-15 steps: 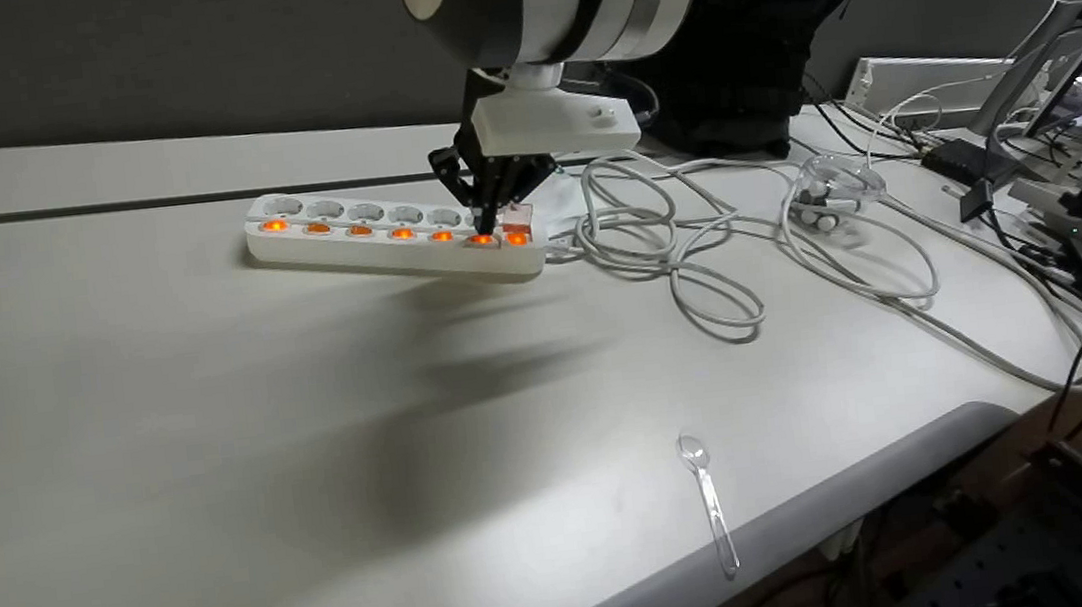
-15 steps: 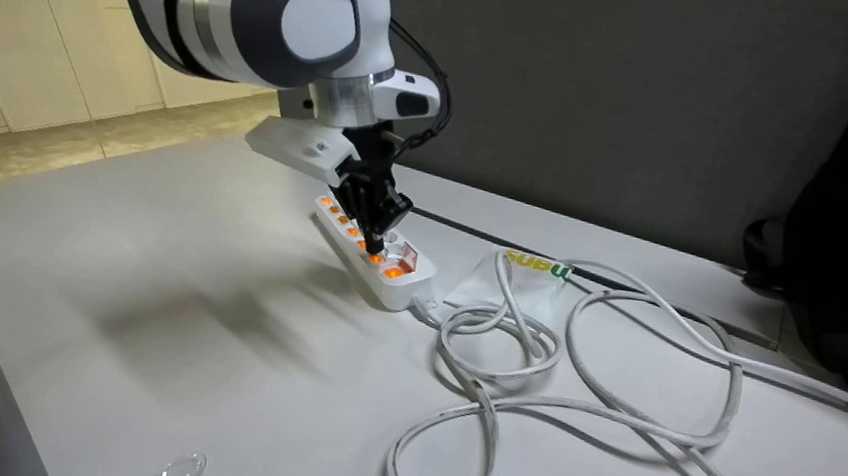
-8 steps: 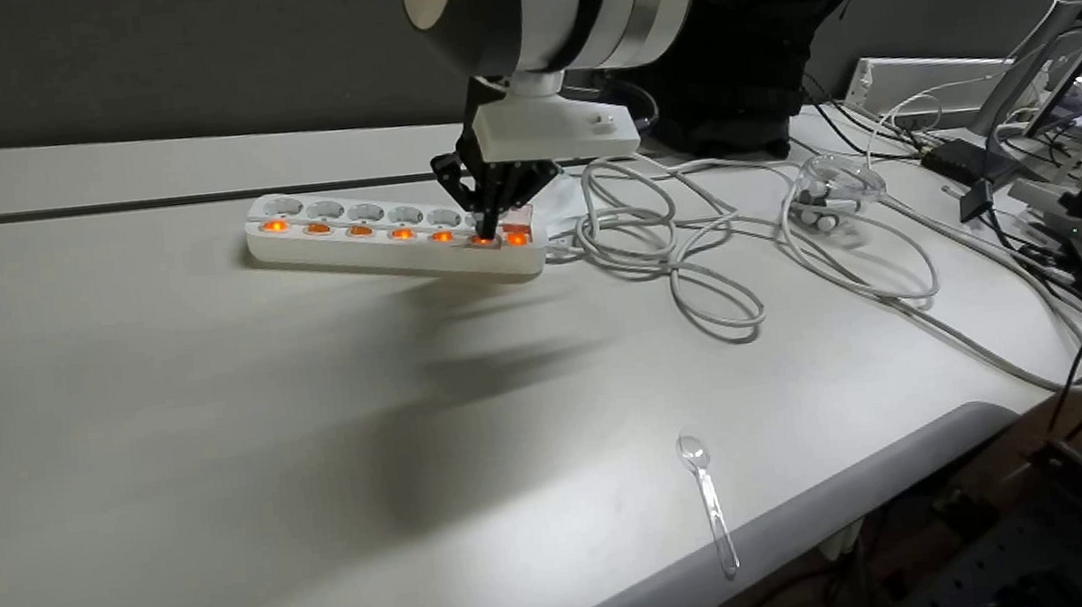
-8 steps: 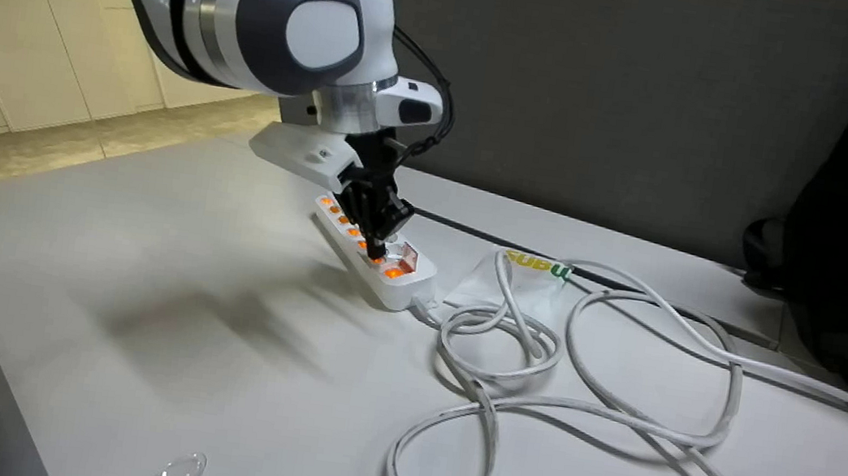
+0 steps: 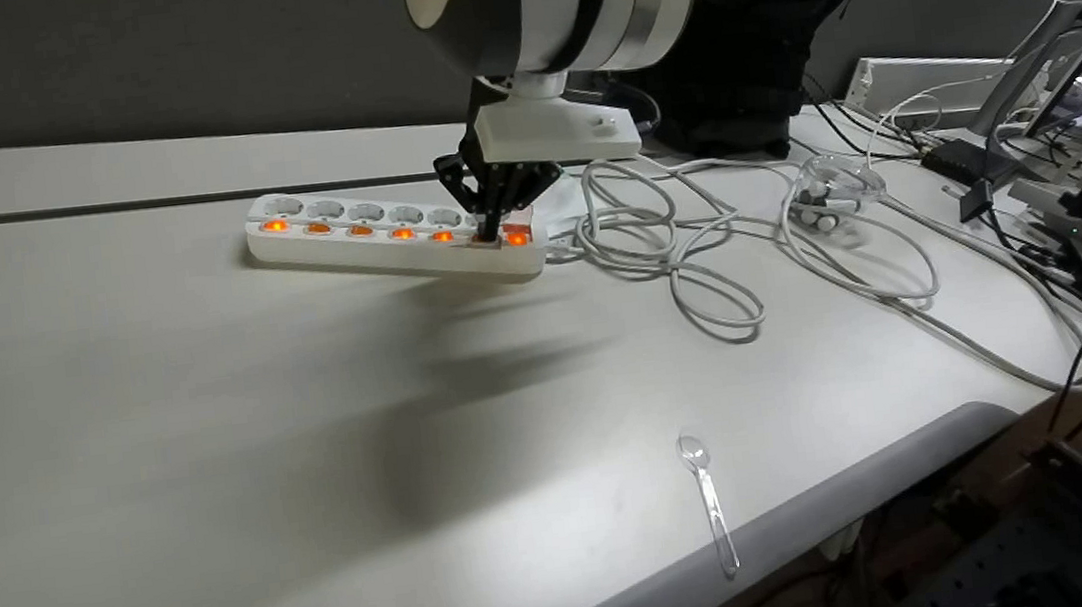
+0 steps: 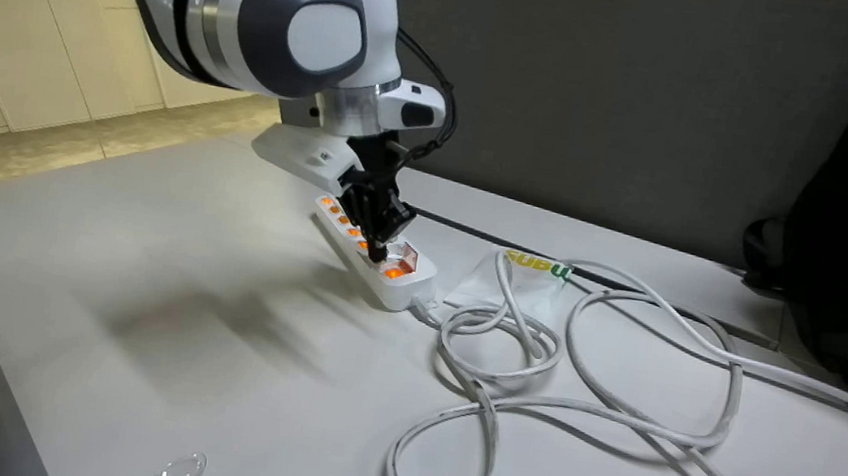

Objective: Turn off the second switch from the right

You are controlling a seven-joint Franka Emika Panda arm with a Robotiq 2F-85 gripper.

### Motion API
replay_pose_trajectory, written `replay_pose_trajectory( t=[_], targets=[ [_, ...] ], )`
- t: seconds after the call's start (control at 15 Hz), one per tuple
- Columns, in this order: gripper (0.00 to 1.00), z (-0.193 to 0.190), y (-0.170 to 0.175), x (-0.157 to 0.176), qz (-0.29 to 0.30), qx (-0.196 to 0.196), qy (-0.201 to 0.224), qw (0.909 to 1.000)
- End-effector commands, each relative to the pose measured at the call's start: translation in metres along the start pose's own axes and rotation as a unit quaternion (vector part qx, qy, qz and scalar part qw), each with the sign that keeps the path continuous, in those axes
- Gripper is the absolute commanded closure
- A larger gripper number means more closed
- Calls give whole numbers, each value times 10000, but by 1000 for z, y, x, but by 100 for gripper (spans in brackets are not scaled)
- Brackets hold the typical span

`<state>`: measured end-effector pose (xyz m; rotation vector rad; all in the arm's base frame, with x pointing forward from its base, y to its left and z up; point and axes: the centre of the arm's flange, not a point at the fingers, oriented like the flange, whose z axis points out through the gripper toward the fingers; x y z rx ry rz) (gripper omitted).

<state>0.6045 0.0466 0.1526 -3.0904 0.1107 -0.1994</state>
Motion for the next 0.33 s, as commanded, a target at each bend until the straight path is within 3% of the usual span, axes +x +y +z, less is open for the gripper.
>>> replay_pose_trajectory(
  t=[0.0,0.27],
  targets=[
    [100,21,8,1,114,-44,-107,9999],
    [100,22,12,-4,152,-60,-83,9998]
  ],
)
